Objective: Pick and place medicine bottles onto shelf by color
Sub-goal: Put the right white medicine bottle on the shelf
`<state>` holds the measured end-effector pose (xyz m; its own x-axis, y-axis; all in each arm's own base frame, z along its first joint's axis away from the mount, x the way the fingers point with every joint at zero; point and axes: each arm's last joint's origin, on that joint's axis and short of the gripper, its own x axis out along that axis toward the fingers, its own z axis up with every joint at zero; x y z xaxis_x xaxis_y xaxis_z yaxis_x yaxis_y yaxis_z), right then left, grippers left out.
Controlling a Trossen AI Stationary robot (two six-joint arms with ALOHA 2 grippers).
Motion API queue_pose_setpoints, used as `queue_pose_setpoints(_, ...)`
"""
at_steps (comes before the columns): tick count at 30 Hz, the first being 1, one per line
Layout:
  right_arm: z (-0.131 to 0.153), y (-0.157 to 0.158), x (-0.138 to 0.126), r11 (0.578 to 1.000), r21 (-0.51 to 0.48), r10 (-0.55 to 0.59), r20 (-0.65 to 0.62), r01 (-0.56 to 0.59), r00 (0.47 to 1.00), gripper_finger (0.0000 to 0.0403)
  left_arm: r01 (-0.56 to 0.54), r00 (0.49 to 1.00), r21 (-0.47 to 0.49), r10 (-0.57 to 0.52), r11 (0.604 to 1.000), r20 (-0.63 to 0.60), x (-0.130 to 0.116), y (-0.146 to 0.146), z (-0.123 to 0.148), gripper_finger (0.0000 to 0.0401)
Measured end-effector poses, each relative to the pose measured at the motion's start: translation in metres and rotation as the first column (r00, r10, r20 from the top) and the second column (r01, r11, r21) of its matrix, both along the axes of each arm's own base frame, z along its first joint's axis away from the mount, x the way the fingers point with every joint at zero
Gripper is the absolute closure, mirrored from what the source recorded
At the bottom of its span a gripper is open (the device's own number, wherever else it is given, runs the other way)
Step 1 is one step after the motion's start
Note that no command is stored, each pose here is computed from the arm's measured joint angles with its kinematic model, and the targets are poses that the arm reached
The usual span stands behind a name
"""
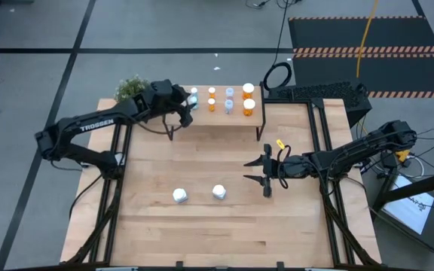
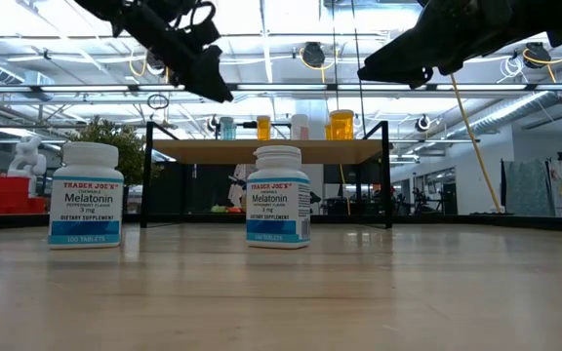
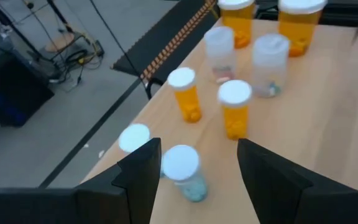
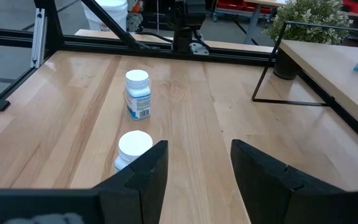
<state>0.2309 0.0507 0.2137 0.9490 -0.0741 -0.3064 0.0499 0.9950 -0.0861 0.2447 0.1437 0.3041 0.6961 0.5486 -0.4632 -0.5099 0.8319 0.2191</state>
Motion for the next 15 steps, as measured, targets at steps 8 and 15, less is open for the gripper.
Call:
queue_pose_setpoints(8,0.000,0.000,0.000,1.000,0.006,-0.002,-0.004,0.002,1.000,0.0234,0.057,0.996,0.020,-0.058,0.998,0.063,-0.012,-0.026,0.022,0.0187)
queue_pose_setpoints(15,-0.001,0.000,0.000,1.000,0.028,-0.010,-0.005,0.010,1.000,0.0234,0.081,0.993,0.010,-0.081,0.997,0.081,-0.028,-0.055,0.037,0.0187)
